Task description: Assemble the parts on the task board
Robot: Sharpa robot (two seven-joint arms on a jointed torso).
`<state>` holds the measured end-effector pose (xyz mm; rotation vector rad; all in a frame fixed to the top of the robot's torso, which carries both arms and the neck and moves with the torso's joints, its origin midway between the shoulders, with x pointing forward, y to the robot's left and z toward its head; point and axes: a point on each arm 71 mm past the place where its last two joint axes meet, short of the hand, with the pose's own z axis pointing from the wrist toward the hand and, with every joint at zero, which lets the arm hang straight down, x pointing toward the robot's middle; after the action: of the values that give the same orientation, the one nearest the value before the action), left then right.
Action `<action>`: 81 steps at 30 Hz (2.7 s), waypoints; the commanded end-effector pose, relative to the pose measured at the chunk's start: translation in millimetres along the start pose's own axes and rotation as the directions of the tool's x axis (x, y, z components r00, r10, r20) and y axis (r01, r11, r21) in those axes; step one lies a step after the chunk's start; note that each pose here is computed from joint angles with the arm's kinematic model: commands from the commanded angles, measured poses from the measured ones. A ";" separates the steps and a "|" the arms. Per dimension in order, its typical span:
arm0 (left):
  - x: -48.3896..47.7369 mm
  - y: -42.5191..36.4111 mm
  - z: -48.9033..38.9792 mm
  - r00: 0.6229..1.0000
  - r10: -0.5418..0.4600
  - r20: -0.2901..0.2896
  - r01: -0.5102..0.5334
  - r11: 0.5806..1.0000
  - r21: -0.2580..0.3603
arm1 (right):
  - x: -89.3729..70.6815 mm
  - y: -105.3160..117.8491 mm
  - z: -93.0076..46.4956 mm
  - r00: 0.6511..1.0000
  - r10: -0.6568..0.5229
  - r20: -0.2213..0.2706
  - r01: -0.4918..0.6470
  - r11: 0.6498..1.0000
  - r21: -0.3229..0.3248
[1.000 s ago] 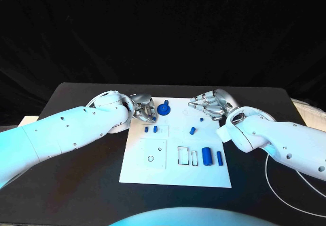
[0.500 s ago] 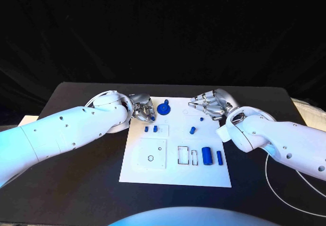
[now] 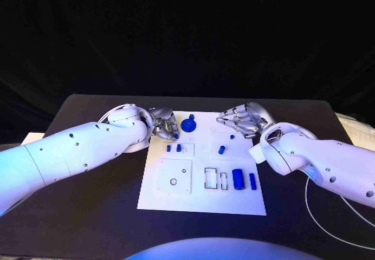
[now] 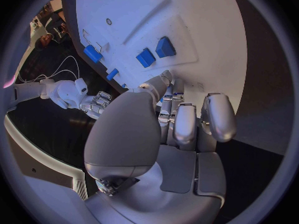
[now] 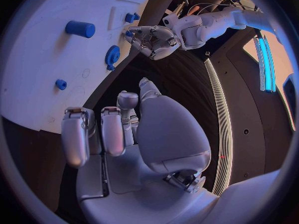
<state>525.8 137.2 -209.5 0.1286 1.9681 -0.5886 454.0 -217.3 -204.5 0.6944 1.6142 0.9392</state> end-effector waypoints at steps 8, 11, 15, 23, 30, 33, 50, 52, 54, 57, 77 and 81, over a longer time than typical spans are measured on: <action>3.9 4.5 0.8 0.999 -0.011 -0.036 0.010 0.999 -0.039 | 1.4 0.5 -0.3 1.000 -0.004 -0.014 0.003 1.000 -0.009; 3.8 5.3 0.8 0.999 -0.015 -0.036 0.013 0.999 -0.042 | 1.3 0.3 -0.4 1.000 -0.004 -0.013 0.004 1.000 -0.009; 3.6 6.1 0.8 0.999 -0.017 -0.036 0.016 0.999 -0.045 | 1.2 0.2 -0.4 1.000 -0.004 -0.013 0.004 1.000 -0.008; 2.0 8.4 -0.7 0.999 -0.035 -0.019 0.035 0.999 -0.042 | 0.1 -1.7 -0.2 1.000 -0.013 -0.011 0.013 1.000 0.003; -10.0 21.7 -9.3 0.966 -0.250 0.071 0.250 0.968 0.014 | -7.4 -10.1 1.2 0.996 -0.089 -0.006 0.089 0.996 0.023; -18.6 32.8 -15.3 0.882 -0.463 0.089 0.459 0.886 0.065 | -12.8 -10.7 1.1 0.988 -0.154 -0.031 0.155 0.988 0.010; -24.2 49.0 -65.9 0.048 -0.999 -0.025 0.965 0.040 0.258 | -22.2 0.0 -1.2 0.652 -0.756 -0.064 0.748 0.654 -0.114; -21.8 45.4 -70.0 0.019 -0.999 -0.033 0.960 0.009 0.279 | -19.3 2.5 -1.9 0.618 -0.784 -0.057 0.775 0.620 -0.120; -18.8 42.3 -72.9 0.003 -0.999 -0.040 0.957 -0.009 0.291 | -16.8 4.2 -2.0 0.594 -0.802 -0.053 0.794 0.596 -0.123; -13.7 38.6 -75.8 -0.013 -0.999 -0.049 0.954 -0.027 0.298 | -13.5 5.9 -1.2 0.569 -0.821 -0.050 0.812 0.570 -0.127; -5.8 32.8 -79.3 -0.023 -0.998 -0.063 0.951 -0.041 0.308 | 0.4 -4.8 6.8 0.503 -0.855 -0.124 0.849 0.516 -0.115; -5.5 32.0 -79.6 -0.023 -0.998 -0.065 0.951 -0.042 0.308 | 1.8 -6.4 8.7 0.505 -0.854 -0.123 0.848 0.518 -0.114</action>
<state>474.6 203.4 -189.9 -1.3627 1.4507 -1.7463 461.9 -217.0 -209.9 -0.2570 1.7668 0.2949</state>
